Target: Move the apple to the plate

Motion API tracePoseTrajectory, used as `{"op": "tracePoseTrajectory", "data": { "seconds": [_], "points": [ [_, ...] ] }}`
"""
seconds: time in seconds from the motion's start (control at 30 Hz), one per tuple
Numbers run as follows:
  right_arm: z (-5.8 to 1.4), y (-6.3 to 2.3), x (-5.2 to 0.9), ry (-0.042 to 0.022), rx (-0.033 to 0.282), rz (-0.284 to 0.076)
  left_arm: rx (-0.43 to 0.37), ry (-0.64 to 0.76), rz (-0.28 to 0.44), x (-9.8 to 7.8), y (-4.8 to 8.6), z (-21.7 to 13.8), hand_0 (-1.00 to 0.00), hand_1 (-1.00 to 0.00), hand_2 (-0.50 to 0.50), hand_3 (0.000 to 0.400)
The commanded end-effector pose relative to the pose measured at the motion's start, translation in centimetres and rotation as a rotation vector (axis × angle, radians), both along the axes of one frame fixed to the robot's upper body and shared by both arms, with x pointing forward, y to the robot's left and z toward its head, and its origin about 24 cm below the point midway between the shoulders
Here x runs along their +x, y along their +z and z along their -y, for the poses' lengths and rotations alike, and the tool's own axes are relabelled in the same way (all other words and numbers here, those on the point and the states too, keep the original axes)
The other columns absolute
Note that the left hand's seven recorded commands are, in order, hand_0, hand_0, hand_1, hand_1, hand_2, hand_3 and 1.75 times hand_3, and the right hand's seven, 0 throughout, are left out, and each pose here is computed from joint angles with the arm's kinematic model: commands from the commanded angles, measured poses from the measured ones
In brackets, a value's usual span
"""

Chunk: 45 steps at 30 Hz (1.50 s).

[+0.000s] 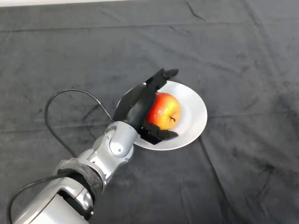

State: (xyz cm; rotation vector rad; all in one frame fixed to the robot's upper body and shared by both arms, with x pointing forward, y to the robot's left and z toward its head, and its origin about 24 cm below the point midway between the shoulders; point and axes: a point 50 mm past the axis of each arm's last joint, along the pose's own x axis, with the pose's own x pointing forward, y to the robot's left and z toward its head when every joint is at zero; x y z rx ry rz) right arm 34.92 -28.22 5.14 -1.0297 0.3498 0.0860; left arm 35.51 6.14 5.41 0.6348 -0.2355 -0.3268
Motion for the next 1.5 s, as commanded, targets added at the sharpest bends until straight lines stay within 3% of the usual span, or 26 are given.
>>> {"op": "tracePoseTrajectory", "data": {
  "seconds": [0.03,0.93,1.0,1.07,1.5],
  "points": [
    [1.01,0.35,-0.21,-0.0200,-0.025,0.004,0.006,0.002,0.042,0.9,1.6,-0.3,0.00,-1.00,0.50,0.400],
    [1.01,0.35,-0.21,-0.0200,-0.025,0.004,-0.103,0.059,0.103,1.5,3.0,-2.0,0.00,-1.00,0.50,0.400],
    [1.01,0.35,-0.21,-0.0200,-0.025,0.004,-0.110,0.061,0.107,1.5,3.1,-2.1,0.00,-0.65,0.32,0.259],
    [1.01,0.35,-0.21,-0.0200,-0.025,0.004,-0.116,0.062,0.112,1.5,3.2,-2.2,0.00,0.00,0.00,0.000],
    [1.01,0.35,-0.21,-0.0200,-0.025,0.004,-0.142,0.076,0.157,1.7,4.0,-3.7,0.00,0.00,0.00,0.000]
  ]
}}
